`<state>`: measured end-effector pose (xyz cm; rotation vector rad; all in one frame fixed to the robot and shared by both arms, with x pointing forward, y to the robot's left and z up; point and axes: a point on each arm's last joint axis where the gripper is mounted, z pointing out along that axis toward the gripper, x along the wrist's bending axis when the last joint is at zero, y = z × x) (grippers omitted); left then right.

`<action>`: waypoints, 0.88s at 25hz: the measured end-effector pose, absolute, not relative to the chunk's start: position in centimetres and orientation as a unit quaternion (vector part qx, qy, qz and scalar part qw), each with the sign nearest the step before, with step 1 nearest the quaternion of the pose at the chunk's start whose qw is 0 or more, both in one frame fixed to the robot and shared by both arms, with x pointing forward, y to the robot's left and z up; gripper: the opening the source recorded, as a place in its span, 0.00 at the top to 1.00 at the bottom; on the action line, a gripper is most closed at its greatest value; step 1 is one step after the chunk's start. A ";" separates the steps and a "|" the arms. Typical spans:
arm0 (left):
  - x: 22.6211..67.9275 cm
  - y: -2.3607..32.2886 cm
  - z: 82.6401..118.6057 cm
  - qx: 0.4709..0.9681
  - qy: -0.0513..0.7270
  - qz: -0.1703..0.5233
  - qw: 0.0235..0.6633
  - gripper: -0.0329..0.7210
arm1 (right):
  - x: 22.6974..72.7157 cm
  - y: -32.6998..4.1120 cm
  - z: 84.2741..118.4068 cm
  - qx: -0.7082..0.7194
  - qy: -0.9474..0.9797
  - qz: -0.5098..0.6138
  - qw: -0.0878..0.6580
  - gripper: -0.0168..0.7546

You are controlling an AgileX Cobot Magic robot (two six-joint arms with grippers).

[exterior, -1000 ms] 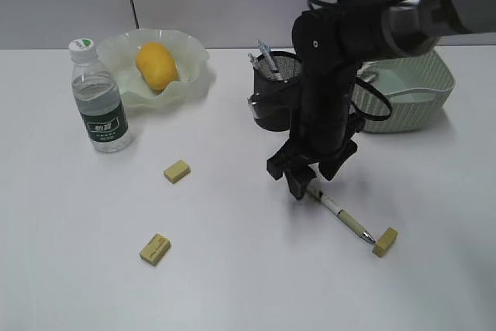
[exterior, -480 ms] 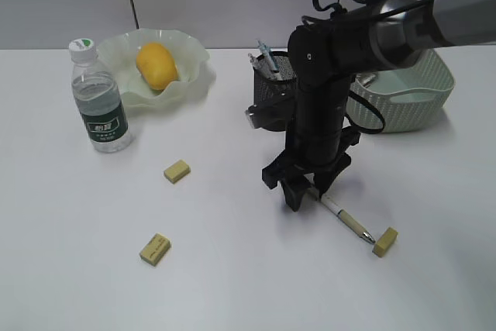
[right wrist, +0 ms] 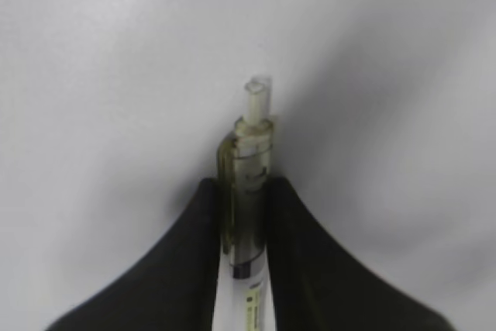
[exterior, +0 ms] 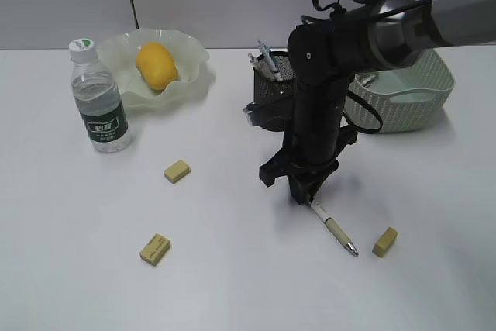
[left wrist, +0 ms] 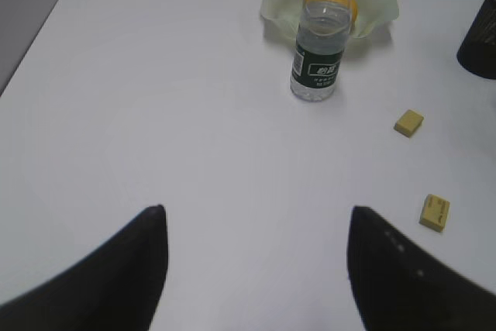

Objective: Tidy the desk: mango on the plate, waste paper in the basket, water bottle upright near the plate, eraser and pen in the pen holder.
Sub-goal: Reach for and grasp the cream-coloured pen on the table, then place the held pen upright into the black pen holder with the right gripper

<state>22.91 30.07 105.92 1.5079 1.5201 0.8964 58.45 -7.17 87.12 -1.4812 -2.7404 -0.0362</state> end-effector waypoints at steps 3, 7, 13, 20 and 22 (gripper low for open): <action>22.9 30.1 105.9 0.596 0.601 0.354 0.399 0.23 | 58.5 -7.2 87.1 -0.474 -0.880 -0.011 0.012 0.78; 22.9 30.1 105.9 0.596 0.601 0.354 0.399 0.23 | 58.7 -7.0 87.4 -0.474 -0.880 -0.004 0.018 0.78; 22.9 30.1 105.9 0.596 0.601 0.354 0.399 0.23 | 58.9 -6.6 88.8 -0.488 -0.872 0.010 0.037 0.78; 22.9 30.1 105.9 0.596 0.601 0.354 0.399 0.23 | 58.0 -6.8 93.8 -0.503 -0.861 -0.067 0.020 0.78; 22.9 30.1 105.9 0.596 0.601 0.354 0.399 0.23 | 57.4 -7.1 95.4 -0.507 -0.855 -0.111 0.003 0.78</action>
